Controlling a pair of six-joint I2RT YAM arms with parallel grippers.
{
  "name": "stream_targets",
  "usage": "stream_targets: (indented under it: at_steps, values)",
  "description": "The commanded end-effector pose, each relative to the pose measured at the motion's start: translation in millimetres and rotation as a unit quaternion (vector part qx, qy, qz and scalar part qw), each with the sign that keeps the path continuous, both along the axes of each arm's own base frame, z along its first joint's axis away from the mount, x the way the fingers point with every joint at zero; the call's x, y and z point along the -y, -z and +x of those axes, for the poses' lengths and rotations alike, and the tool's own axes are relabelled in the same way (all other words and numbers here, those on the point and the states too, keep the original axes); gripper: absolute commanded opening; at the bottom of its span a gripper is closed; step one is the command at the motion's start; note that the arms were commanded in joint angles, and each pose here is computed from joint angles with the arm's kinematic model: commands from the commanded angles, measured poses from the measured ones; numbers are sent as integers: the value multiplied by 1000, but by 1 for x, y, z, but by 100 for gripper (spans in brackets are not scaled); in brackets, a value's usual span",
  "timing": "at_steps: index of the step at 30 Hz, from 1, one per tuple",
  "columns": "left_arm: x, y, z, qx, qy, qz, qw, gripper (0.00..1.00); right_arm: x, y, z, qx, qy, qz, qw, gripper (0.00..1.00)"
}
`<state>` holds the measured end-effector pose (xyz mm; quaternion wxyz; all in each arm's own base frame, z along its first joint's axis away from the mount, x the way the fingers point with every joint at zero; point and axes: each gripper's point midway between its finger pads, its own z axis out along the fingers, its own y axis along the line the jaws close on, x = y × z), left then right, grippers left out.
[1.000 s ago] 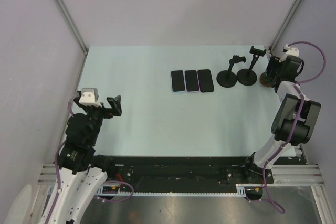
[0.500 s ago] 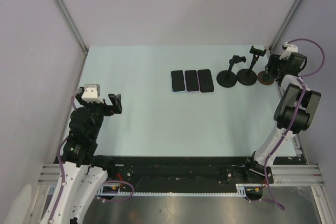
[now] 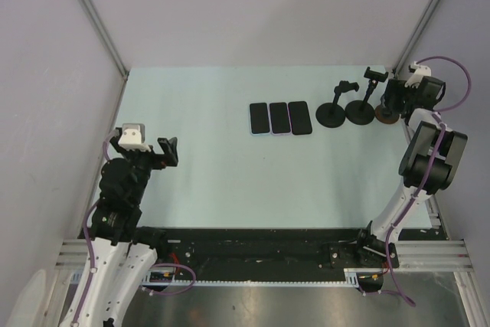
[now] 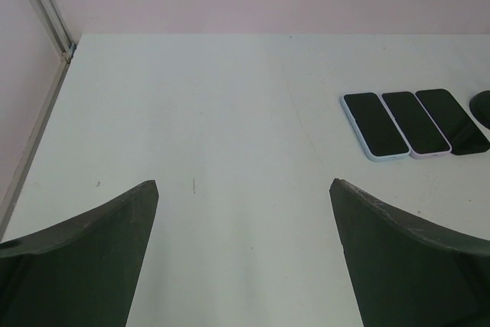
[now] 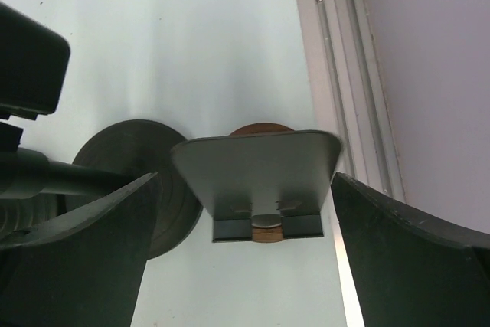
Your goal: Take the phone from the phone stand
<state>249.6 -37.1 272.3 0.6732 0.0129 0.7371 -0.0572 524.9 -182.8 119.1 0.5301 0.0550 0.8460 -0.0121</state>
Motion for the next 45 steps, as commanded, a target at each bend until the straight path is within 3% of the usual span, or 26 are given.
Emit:
stream_targets:
  at_steps: [1, 6, 12, 17, 20, 21, 27, 34, 39, 45]
  values:
    - [-3, -12, -1, 31, 1, 11, 999, 100, -5, -50, 4, 38, -8, -17, 999, 100]
    - [-5, -21, -9, 51, -3, 3, 999, 100, 4, -101, -6, 78, 37, -38, 996, 100]
    - [-13, -35, -19, 79, -22, -9, 997, 100, 4, -203, -42, 158, 141, -68, 975, 100]
    - [-33, -48, -31, 109, -74, -32, 991, 100, -21, -298, -108, 254, 216, -37, 942, 100]
    - [-46, -53, -41, 129, -110, -51, 984, 100, -48, -313, -141, 269, 226, 6, 936, 100]
    - [-49, -54, -43, 134, -117, -60, 982, 100, -60, -336, -167, 303, 225, 24, 926, 100]
    - [-66, -60, -58, 160, -158, -68, 972, 100, -89, -350, -234, 352, 214, 75, 908, 100]
    - [-81, -67, -75, 189, -190, -81, 960, 100, -120, -352, -312, 415, 181, 73, 888, 100]
    - [-91, -67, -82, 205, -217, -95, 950, 100, -124, -330, -337, 421, 159, 33, 892, 100]
    - [-94, -65, -83, 219, -223, -102, 944, 100, -124, -273, -336, 404, 165, 19, 899, 100]
